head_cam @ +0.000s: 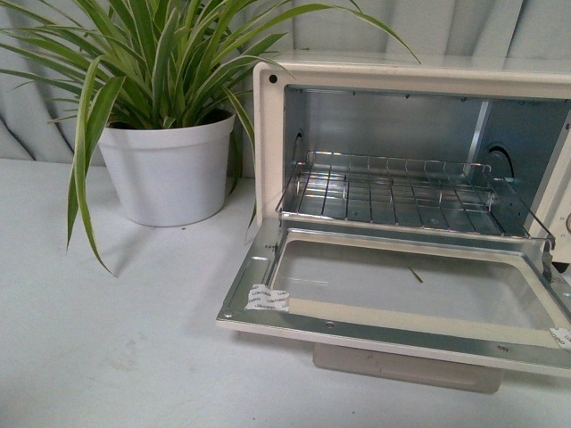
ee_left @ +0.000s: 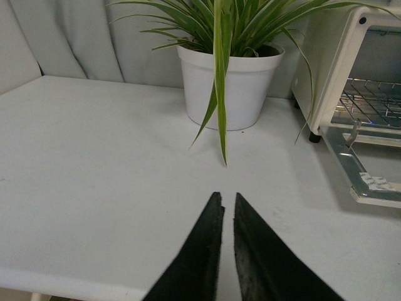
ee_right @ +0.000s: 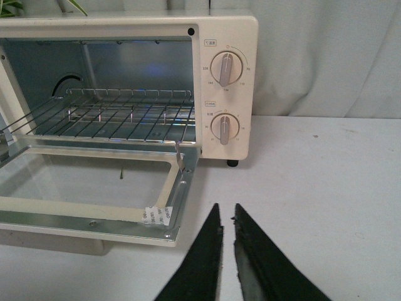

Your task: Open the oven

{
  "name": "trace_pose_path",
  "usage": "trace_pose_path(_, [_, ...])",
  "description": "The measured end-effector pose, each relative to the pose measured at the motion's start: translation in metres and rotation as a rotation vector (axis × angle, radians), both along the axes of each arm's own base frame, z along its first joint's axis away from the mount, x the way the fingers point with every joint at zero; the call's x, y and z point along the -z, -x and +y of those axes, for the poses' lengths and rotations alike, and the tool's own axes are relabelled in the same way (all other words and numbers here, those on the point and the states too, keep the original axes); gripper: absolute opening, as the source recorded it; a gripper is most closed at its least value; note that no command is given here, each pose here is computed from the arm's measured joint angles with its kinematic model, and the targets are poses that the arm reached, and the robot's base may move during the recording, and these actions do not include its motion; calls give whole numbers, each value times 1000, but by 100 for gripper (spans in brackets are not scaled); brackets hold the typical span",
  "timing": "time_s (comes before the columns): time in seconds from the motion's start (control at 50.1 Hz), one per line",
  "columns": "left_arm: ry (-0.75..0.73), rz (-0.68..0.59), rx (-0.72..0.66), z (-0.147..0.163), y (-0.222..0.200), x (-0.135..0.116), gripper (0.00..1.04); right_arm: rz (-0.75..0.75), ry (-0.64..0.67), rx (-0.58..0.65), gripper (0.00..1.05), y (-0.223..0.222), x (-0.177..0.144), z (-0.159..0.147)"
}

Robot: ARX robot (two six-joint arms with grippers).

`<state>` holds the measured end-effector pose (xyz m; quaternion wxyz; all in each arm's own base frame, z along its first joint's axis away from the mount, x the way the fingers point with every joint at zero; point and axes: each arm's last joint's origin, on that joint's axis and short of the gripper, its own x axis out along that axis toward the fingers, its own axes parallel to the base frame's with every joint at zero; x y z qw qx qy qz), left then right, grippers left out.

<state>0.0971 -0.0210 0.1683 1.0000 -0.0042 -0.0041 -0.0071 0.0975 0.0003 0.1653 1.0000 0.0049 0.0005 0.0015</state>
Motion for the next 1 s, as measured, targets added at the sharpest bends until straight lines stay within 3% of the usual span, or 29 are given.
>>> trace_pose_path(0.06, [3,-1,0,2,0,0,4,0,7,0,1,0,0,0])
trace_pose_path(0.359, [-3,0,-20,20,0,1,4,0,6,2,1,0,0,0])
trace_pose_path(0.739, [-4,0,-14,21,0,1,4,0,6,2,1,0,0,0])
trace_pose_path(0.838, [-3,0,-14,21,0,1,19,0,7,2,9,0,0,0])
trace_pose_path(0.998, [-3,0,-14,21,0,1,47,0,7,2,38,0,0,0])
